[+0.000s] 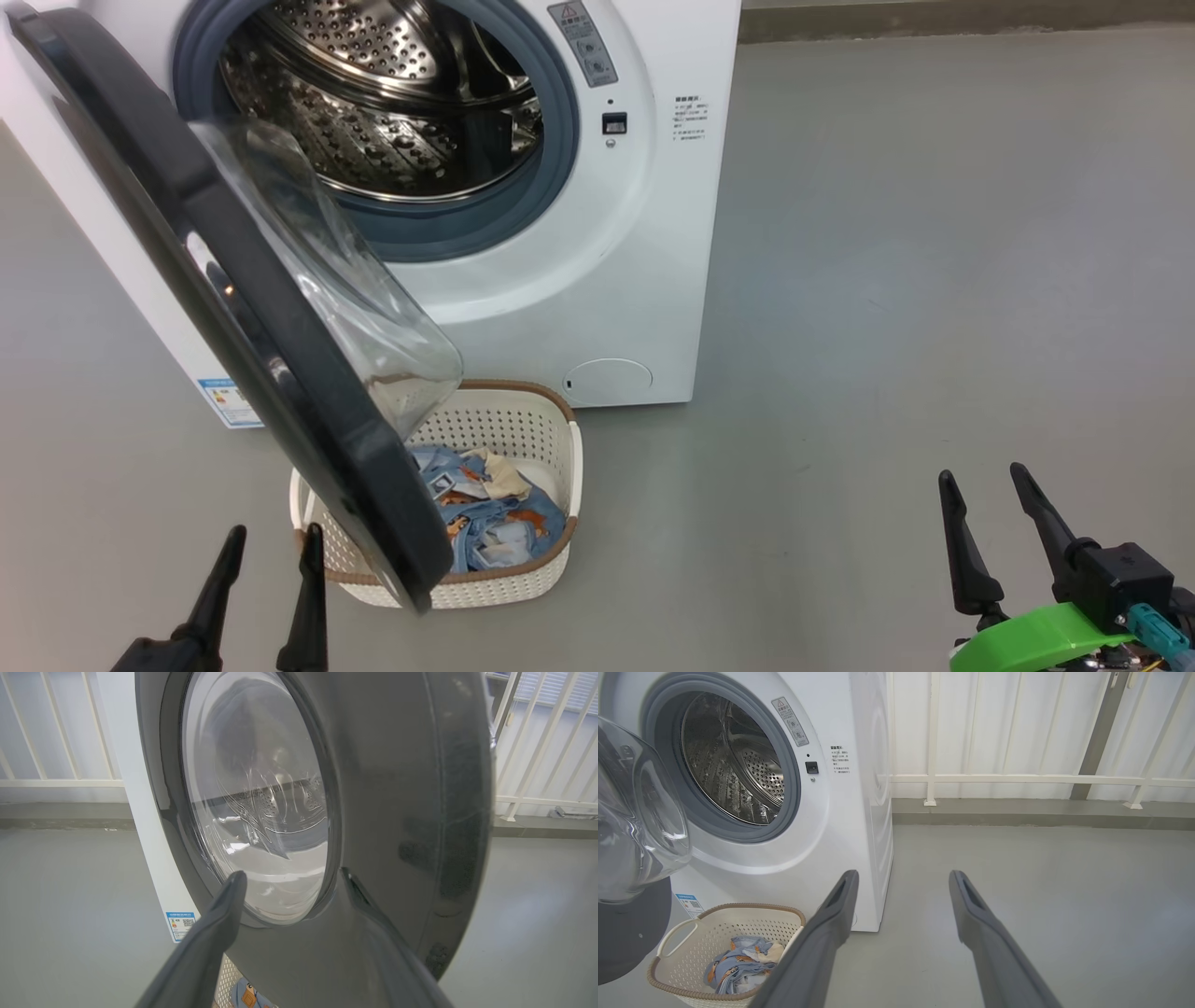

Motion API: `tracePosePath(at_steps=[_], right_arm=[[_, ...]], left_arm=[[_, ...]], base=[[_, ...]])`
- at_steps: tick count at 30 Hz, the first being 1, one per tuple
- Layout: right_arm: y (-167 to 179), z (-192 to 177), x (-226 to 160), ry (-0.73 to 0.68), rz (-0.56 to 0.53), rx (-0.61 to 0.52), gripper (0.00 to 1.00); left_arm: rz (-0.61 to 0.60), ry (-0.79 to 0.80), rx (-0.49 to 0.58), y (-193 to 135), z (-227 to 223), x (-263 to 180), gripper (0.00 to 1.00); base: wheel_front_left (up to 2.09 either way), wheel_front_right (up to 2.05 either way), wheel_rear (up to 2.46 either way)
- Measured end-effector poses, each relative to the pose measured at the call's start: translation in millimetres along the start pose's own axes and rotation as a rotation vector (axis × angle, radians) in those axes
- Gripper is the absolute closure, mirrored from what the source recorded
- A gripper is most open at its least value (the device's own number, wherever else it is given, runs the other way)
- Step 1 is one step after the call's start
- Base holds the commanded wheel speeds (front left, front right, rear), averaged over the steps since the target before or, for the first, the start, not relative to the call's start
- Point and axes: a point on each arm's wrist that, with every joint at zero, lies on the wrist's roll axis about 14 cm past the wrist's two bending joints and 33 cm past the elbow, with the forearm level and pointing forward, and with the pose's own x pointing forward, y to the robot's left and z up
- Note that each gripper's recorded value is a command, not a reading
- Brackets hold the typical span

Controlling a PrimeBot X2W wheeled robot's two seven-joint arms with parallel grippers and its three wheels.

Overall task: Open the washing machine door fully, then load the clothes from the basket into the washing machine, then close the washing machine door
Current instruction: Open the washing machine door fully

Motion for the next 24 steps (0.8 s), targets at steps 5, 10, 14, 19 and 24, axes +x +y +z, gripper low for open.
tracePosePath(at_steps=[5,10,14,19,24], right_arm=[[2,-2,0,0.005,0.004,0.001,0.0],[2,-3,0,0.01,0.006,0.003,0.0],[2,-5,0,0.015,0.006,0.003,0.0],[2,-7,1,0.02,0.006,0.003,0.0],[2,-7,0,0.021,0.004,0.003,0.0]], left_arm=[[-0.002,0.003,0.008,1,0,-2,0.0],[-0.002,0.003,0.013,3,0,-2,0.0],[-0.001,0.007,0.013,3,-1,-2,0.05],[-0.005,0.017,0.012,2,-4,-2,1.0],[0.008,-0.014,0.005,6,6,0,1.0]], base=[[0.0,0.0,0.0],[0.0,0.0,0.0],[0.0,0.0,0.0],[0.0,0.0,0.0],[0.0,0.0,0.0]])
